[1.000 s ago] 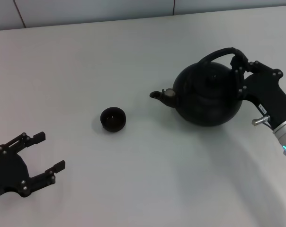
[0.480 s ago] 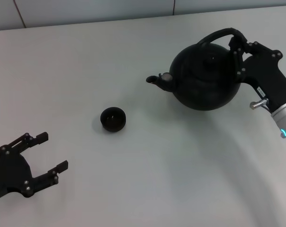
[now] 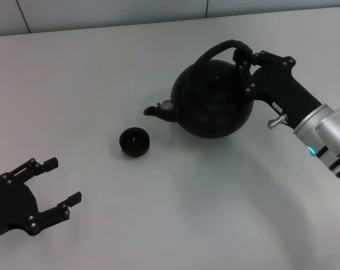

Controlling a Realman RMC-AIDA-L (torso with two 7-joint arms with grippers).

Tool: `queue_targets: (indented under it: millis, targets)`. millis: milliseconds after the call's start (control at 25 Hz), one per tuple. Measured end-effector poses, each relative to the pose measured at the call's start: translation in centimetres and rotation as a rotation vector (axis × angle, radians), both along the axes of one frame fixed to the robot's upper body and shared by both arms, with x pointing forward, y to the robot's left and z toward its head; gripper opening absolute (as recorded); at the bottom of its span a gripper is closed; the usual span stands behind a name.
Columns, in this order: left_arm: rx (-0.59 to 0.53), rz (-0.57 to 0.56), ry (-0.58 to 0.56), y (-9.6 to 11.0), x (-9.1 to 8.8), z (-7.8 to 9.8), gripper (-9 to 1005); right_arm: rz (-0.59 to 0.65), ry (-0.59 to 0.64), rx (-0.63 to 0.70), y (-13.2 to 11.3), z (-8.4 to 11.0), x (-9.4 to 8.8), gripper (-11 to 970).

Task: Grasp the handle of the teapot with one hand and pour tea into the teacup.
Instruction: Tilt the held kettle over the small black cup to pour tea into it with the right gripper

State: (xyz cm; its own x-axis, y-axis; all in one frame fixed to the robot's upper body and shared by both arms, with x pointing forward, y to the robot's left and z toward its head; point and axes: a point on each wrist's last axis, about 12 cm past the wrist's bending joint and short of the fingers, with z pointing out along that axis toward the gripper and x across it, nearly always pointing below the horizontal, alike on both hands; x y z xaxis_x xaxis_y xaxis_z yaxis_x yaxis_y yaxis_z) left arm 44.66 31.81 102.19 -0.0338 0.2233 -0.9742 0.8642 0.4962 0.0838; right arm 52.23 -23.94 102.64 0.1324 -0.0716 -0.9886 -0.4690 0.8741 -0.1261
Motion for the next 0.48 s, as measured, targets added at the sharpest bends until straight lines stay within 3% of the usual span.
queue_targets:
  millis: [480]
  targets:
    - [-0.002, 0.001, -0.005, 0.1, 0.1, 0.1, 808, 0.028, 0.003, -0.023, 0.4, 0.4, 1.2, 68]
